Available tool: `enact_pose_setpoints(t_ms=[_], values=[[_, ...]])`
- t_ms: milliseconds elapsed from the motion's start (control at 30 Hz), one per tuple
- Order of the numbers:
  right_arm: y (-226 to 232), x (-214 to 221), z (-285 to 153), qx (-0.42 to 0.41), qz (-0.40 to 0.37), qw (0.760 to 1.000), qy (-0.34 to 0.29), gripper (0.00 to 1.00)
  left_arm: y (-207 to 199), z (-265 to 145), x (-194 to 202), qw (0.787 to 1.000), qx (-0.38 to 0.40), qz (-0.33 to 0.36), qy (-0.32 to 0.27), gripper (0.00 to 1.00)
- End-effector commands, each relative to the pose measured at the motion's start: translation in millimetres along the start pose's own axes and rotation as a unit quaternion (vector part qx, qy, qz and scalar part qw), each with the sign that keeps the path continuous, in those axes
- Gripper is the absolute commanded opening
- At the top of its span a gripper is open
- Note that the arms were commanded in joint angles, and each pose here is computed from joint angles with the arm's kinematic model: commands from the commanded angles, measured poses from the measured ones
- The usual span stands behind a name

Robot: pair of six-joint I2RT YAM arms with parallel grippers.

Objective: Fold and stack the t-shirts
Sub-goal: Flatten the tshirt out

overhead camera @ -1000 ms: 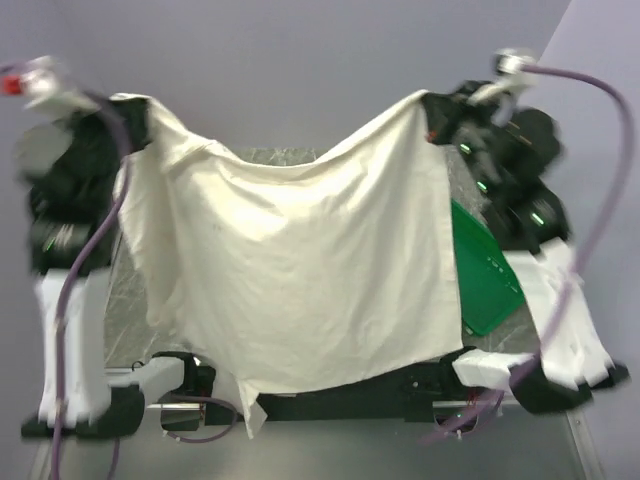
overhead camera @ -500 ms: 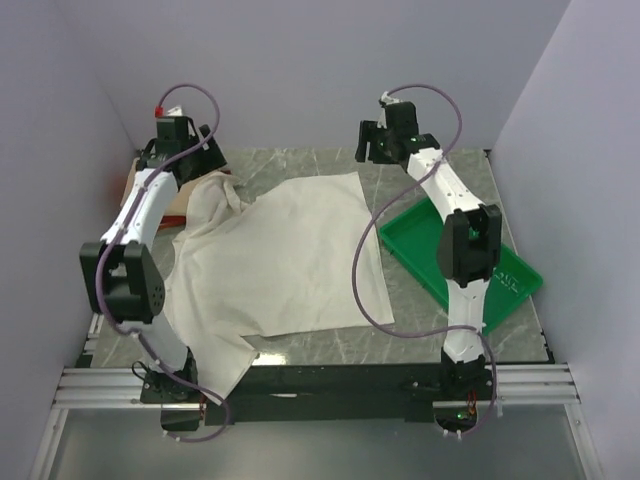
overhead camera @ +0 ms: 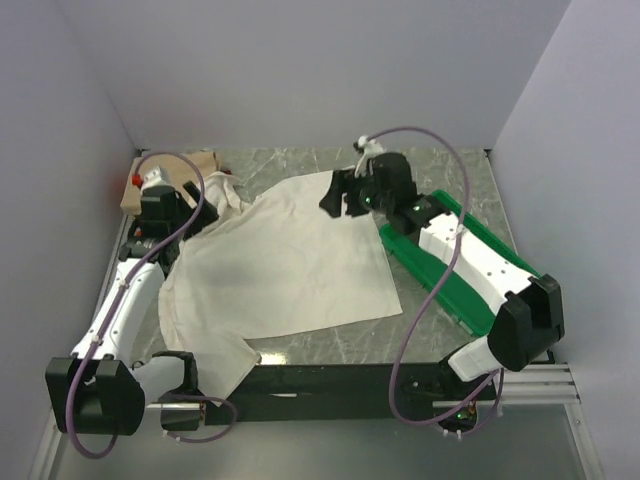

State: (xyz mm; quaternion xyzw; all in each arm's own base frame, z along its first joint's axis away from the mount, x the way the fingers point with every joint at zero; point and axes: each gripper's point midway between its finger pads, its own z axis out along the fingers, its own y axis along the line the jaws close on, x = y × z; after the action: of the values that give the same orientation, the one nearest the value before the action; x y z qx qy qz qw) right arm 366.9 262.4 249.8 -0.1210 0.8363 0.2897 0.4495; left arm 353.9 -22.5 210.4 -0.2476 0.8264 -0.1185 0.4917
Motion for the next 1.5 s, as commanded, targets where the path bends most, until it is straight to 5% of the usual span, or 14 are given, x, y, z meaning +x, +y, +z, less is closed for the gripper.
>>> enact_pose_setpoints(t_ms=[0, 400, 1133, 1467], values=[[18, 54, 10, -0.056, 0.049, 0.996, 0.052, 0.77, 19, -4, 16, 0.999, -0.025, -0.039, -0.015, 0.90], [5, 142, 60, -0.042, 0.073, 0.983, 0.163, 0.76, 48, 12, 80, 0.996, -0.047, -0.056, 0.057, 0.93], [-64, 181, 77, 0.043, 0.132, 0.966, 0.219, 0.75, 72, 80, 155, 0.980, -0.074, -0.040, 0.180, 0.95], [-88, 187, 80, 0.073, 0.152, 0.958, 0.231, 0.75, 69, 103, 153, 0.979, -0.070, -0.024, 0.188, 0.94]])
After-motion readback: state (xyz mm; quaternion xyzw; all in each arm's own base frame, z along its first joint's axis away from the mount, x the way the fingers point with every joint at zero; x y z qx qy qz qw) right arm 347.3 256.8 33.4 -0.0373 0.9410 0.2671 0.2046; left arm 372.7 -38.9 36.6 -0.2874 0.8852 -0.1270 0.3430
